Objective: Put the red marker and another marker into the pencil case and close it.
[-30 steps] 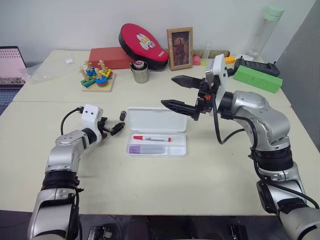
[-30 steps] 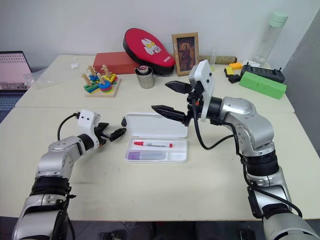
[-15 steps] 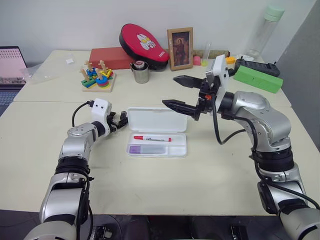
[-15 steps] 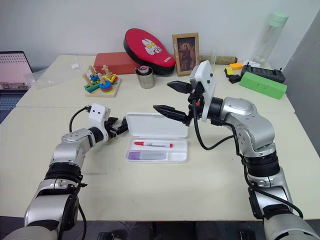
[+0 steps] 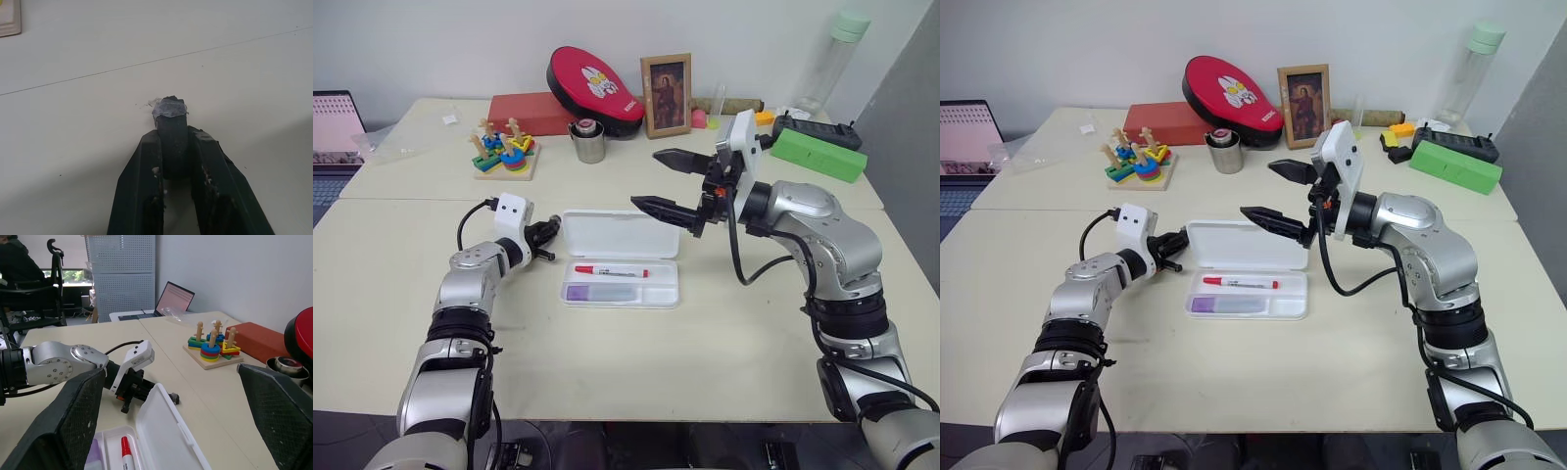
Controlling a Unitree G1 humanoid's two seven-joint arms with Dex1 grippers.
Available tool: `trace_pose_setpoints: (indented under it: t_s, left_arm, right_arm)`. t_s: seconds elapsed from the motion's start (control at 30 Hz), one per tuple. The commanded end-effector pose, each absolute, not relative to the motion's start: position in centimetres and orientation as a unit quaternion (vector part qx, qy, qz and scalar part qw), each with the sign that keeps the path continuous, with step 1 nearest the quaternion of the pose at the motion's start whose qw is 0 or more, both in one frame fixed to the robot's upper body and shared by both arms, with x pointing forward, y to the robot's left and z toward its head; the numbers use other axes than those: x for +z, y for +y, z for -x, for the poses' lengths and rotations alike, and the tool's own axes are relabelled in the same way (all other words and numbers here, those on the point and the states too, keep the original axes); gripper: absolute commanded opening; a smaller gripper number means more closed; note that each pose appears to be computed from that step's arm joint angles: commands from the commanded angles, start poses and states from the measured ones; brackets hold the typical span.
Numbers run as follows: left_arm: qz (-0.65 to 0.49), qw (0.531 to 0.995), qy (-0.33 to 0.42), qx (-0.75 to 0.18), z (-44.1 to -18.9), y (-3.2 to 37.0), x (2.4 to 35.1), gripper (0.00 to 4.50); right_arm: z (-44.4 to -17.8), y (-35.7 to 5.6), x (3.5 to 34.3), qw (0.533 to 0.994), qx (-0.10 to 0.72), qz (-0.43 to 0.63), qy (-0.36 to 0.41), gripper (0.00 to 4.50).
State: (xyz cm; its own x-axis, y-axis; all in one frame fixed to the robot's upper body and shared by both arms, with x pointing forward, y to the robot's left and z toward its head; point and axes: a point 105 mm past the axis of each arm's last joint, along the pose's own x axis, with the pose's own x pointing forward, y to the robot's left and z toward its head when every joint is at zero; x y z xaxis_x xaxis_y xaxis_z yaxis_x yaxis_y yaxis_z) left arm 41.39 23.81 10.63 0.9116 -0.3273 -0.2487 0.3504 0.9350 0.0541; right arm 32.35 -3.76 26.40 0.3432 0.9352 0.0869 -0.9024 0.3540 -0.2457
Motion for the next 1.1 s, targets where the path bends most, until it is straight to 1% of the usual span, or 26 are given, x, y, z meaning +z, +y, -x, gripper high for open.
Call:
trace_pose_setpoints:
  t_s: [0.03, 0.17, 0.2, 0.23, 0.27, 0.3, 0.33, 0.4, 0.47, 0.53, 0.67, 0.73, 0.83, 1.0, 1.1]
  left_arm:
    - [-0.027, 0.984, 0.105, -0.145, -41.3, 25.0, 11.1, 0.41]
    - [0.009, 0.992, 0.055, -0.11, -41.7, 26.6, 14.6, 0.41]
    - [0.016, 0.993, 0.021, -0.117, -41.7, 26.6, 16.7, 0.41]
    - [0.02, 0.992, -0.001, -0.124, -41.6, 26.5, 18.1, 0.41]
    - [0.016, 0.983, -0.057, -0.175, -40.9, 24.9, 21.5, 0.41]
    - [0.005, 0.967, -0.094, -0.238, -39.7, 22.8, 23.9, 0.41]
    - [-0.013, 0.946, -0.111, -0.304, -38.2, 20.5, 25.3, 0.41]
    - [-0.042, 0.907, -0.113, -0.403, -35.6, 17.0, 25.9, 0.41]
    - [-0.071, 0.865, -0.088, -0.488, -33.1, 13.7, 25.0, 0.41]
    - [-0.1, 0.828, -0.051, -0.55, -31.0, 11.2, 23.3, 0.41]
    - [-0.15, 0.772, 0.039, -0.616, -28.5, 9.2, 18.3, 0.41]
    - [-0.169, 0.761, 0.073, -0.622, -28.4, 9.1, 16.1, 0.41]
    - [-0.191, 0.751, 0.1, -0.623, -28.8, 9.0, 13.9, 0.41]
    - [-0.205, 0.745, 0.116, -0.623, -29.8, 8.2, 12.2, 0.41]
    - [-0.2, 0.746, 0.112, -0.625, -30.3, 7.5, 12.1, 0.41]
  right_arm:
    - [-32.1, -4.0, 27.6, 0.813, 0.561, 0.079, -0.133, 4.5]
    - [-32.1, -4.2, 28.0, 0.811, 0.565, 0.068, -0.135, 4.5]
    - [-32.0, -4.4, 28.2, 0.809, 0.568, 0.064, -0.137, 4.5]
    - [-31.9, -4.5, 28.3, 0.807, 0.57, 0.062, -0.138, 4.5]
    - [-31.6, -5.0, 28.6, 0.804, 0.575, 0.056, -0.14, 4.5]
    - [-31.4, -5.4, 28.7, 0.801, 0.58, 0.053, -0.14, 4.5]
    - [-31.1, -5.7, 28.6, 0.797, 0.586, 0.052, -0.137, 4.5]
    - [-30.6, -6.2, 28.3, 0.792, 0.594, 0.055, -0.129, 4.5]
    - [-30.3, -6.9, 27.5, 0.791, 0.598, 0.068, -0.112, 4.5]
    - [-30.2, -7.5, 26.6, 0.794, 0.595, 0.083, -0.095, 4.5]
    - [-30.2, -9.1, 24.9, 0.806, 0.578, 0.112, -0.057, 4.5]
    - [-30.2, -9.8, 24.1, 0.812, 0.568, 0.125, -0.04, 4.5]
    - [-30.0, -10.2, 23.5, 0.816, 0.561, 0.136, -0.026, 4.5]
    - [-29.6, -10.0, 22.8, 0.819, 0.556, 0.138, -0.017, 4.5]
    - [-29.4, -9.9, 22.5, 0.82, 0.555, 0.138, -0.013, 4.5]
